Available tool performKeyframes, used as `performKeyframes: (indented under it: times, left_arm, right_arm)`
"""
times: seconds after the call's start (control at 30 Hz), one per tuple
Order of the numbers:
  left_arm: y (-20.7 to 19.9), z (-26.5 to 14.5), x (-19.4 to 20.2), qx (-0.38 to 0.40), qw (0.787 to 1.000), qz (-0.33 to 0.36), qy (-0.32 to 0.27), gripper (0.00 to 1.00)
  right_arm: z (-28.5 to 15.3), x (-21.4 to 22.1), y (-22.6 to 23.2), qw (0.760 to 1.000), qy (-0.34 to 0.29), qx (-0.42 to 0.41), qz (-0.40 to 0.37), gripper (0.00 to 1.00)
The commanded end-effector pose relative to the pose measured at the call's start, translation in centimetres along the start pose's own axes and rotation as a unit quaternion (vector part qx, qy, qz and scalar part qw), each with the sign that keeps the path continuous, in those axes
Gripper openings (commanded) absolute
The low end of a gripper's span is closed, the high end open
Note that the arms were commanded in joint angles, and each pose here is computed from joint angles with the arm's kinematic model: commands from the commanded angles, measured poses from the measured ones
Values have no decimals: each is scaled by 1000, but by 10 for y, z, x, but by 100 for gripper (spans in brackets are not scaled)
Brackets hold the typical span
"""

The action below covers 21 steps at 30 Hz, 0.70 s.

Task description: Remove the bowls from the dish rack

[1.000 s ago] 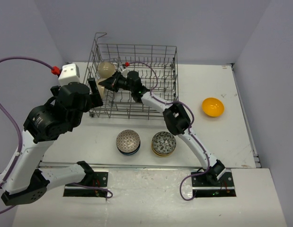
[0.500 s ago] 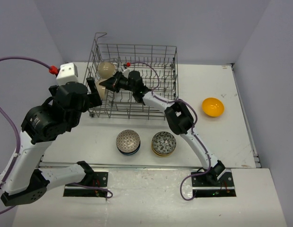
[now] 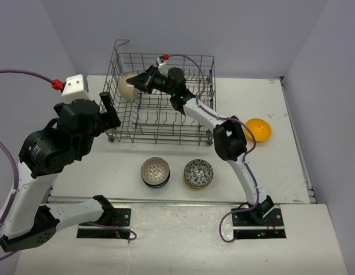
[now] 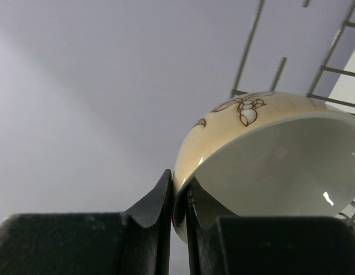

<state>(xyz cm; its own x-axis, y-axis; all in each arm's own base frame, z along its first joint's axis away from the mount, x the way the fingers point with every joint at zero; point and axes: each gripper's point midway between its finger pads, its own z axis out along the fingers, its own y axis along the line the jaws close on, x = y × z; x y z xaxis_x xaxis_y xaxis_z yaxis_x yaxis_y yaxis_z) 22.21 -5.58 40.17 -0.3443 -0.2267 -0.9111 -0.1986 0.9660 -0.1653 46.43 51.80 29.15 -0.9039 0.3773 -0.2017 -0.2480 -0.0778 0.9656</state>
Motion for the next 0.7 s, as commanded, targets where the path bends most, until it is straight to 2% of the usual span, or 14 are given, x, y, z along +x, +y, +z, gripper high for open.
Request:
performKeyframes:
  times: [0.0,0.03,0.07,0.1,0.13,0.2,0.3,0.33,0.43,0.5,0.53,0.57,0.6,0.67]
  left_arm:
    - [5,-7,-13,-3,1000,-24,-18,100]
    - [5,-5,-11,-6,1000,-21,-16,100]
    - [5,-5,-10,-6,1000,-20,-14,100]
    - [4,-3,-8,-7,1000,-19,-12,100]
    - [2,0,-6,-8,1000,-17,-11,100]
    - [0,2,-4,-4,1000,-17,-11,100]
    - [-7,6,-2,6,1000,-16,-13,100]
    - [-11,8,-2,12,1000,-19,-14,100]
    - [-18,12,-2,20,1000,-13,-16,100]
    - [-24,17,0,23,1000,2,-12,100]
    - [-29,18,-3,32,999,10,-13,100]
    - [-33,19,-3,37,999,9,-12,100]
    - [-39,23,-2,41,999,22,-10,100]
    - [-49,27,-4,54,998,32,-9,100]
  right_arm:
    - [-30,-9,169,985,-2,-128,-115,0]
    - [-42,-10,197,981,-3,-137,-136,0]
    - [-44,-11,195,986,2,-101,-130,0]
    - [-50,-13,201,982,-2,-84,-172,0]
    - [-66,-18,234,976,-21,-80,-203,0]
    - [-91,-33,222,971,-43,22,-233,0]
    - [-159,-63,218,941,-114,168,-271,0]
    - [-195,-66,229,921,-137,210,-297,0]
    - [-256,-81,216,889,-154,281,-327,0]
    - [-314,-89,199,840,-167,390,-339,0]
    - [-352,-89,167,797,-150,486,-326,0]
    - [-366,-85,155,786,-126,516,-318,0]
    - [-397,-94,141,745,-132,577,-307,0]
    - [-439,-83,102,696,-73,662,-269,0]
